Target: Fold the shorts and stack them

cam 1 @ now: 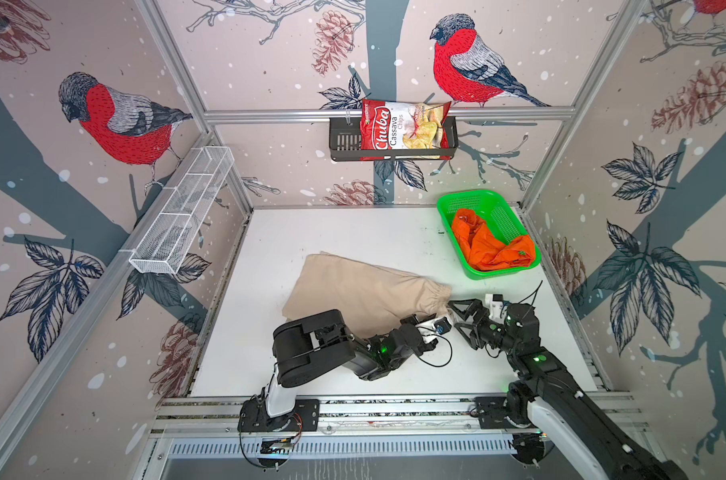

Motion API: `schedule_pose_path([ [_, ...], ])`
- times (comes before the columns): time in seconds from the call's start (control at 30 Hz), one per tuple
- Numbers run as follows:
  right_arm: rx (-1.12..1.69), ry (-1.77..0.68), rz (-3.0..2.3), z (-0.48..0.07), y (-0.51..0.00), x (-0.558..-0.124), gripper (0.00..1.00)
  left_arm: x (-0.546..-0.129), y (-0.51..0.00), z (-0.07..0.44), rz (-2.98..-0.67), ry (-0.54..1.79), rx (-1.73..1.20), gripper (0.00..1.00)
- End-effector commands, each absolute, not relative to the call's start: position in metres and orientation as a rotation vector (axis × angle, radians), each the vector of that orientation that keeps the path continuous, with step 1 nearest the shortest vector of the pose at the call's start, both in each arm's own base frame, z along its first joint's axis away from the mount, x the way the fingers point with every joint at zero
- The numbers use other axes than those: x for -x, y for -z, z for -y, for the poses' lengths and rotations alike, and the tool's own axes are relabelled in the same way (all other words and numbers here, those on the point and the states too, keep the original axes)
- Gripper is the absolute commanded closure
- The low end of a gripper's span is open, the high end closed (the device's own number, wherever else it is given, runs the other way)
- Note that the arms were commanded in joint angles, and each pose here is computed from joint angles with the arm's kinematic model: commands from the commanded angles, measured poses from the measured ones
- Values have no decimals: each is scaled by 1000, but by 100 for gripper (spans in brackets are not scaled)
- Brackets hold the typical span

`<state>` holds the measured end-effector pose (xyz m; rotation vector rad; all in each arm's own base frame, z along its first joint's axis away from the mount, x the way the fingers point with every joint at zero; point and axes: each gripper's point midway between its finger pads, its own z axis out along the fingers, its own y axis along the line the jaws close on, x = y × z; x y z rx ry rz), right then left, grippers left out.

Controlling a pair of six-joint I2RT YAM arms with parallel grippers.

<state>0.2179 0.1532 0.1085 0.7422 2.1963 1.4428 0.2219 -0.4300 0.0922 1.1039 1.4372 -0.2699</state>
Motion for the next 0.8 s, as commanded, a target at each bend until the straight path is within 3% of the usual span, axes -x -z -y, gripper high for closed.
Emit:
schedule_pose_path([
  [0.0, -744, -1531, -2077, -158, -132, -230, 1, -223, -100, 432, -1407, 257, -1084, 100],
  [0.63, -820, -1543, -2140, -168, -100, -251, 0, -200, -101, 442, -1329, 328, -1178, 99],
  [0.7, -824, -1544, -2148, -166, -96, -255, 1, -195, -99, 443, -1321, 347, -1203, 88],
  [0.77, -810, -1573, -2162, -169, -95, -256, 3, -190, -96, 443, -1314, 352, -1232, 70],
])
